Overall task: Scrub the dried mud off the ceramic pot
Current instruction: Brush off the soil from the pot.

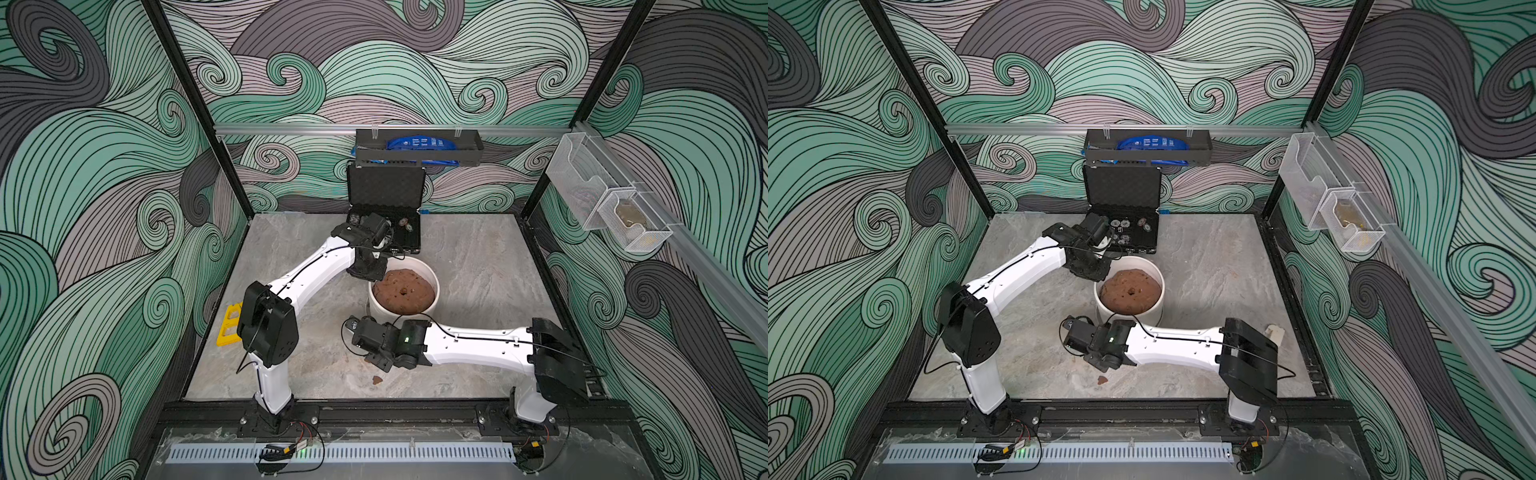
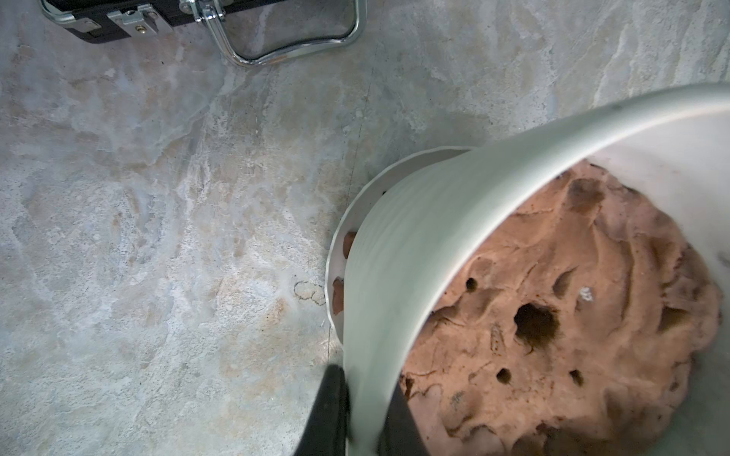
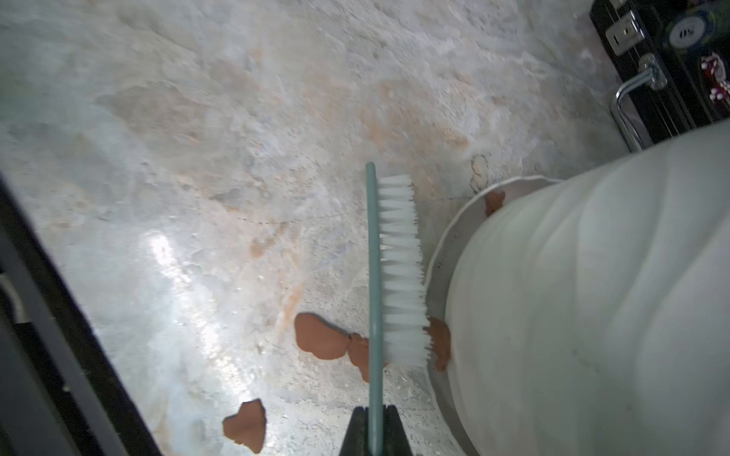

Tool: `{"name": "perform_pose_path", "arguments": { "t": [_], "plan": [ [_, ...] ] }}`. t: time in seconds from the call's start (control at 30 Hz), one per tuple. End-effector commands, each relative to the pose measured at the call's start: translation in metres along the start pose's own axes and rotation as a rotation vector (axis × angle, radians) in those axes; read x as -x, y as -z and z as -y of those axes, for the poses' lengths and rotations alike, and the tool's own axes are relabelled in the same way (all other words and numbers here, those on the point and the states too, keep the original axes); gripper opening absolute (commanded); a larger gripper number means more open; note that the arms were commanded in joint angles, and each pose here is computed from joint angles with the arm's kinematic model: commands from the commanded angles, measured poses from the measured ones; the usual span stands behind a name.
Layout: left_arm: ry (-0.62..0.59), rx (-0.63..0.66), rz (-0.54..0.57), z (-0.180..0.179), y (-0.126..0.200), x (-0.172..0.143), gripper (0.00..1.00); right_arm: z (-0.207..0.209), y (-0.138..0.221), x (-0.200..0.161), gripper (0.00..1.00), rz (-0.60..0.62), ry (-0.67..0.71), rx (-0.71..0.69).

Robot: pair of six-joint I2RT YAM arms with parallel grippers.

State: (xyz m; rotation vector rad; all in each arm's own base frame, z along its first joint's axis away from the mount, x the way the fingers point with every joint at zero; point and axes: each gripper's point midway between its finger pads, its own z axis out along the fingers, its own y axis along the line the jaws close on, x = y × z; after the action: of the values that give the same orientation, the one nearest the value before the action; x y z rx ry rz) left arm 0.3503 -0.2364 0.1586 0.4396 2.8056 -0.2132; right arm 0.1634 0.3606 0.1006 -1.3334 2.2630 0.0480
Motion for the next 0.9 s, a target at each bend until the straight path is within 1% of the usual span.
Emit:
{"name": "perform_pose_path", "arguments": {
  "t": [0.0,0.07,0.17,0.27,0.43,0.57,0.67,0.73,0.87],
  "plan": [
    [0.006,-0.055,-0.068,0.004,-0.005,-0.011,0.13,0.003,0.011,-0.015,0.0,-0.014,-0.006,0.031],
    [0.0,-0.036,-0.068,-0.002,-0.005,-0.009,0.13,0.011,0.016,-0.036,0.0,-0.058,-0.054,0.026],
    [0.005,-0.046,-0.073,-0.005,-0.006,-0.006,0.13,0.024,0.025,-0.062,0.0,-0.125,-0.118,-0.011],
    [0.008,-0.057,-0.071,-0.003,-0.005,-0.004,0.13,0.031,0.028,-0.08,0.0,-0.187,-0.121,-0.046],
    [0.006,-0.055,-0.079,-0.004,-0.003,-0.005,0.13,0.032,0.025,-0.084,0.0,-0.215,-0.118,-0.046],
    [0.009,-0.058,-0.085,-0.004,-0.004,-0.008,0.13,0.031,0.028,-0.09,0.0,-0.255,-0.151,-0.046],
    [0.012,-0.07,-0.084,-0.002,-0.004,-0.007,0.13,0.035,0.023,-0.095,0.0,-0.278,-0.172,-0.062],
    [0.011,-0.075,-0.085,-0.001,-0.003,-0.008,0.13,0.037,0.018,-0.095,0.0,-0.294,-0.162,-0.076],
    [0.014,-0.085,-0.09,0.001,-0.002,-0.01,0.13,0.045,0.011,-0.081,0.0,-0.257,-0.154,-0.1]
  ]
}}
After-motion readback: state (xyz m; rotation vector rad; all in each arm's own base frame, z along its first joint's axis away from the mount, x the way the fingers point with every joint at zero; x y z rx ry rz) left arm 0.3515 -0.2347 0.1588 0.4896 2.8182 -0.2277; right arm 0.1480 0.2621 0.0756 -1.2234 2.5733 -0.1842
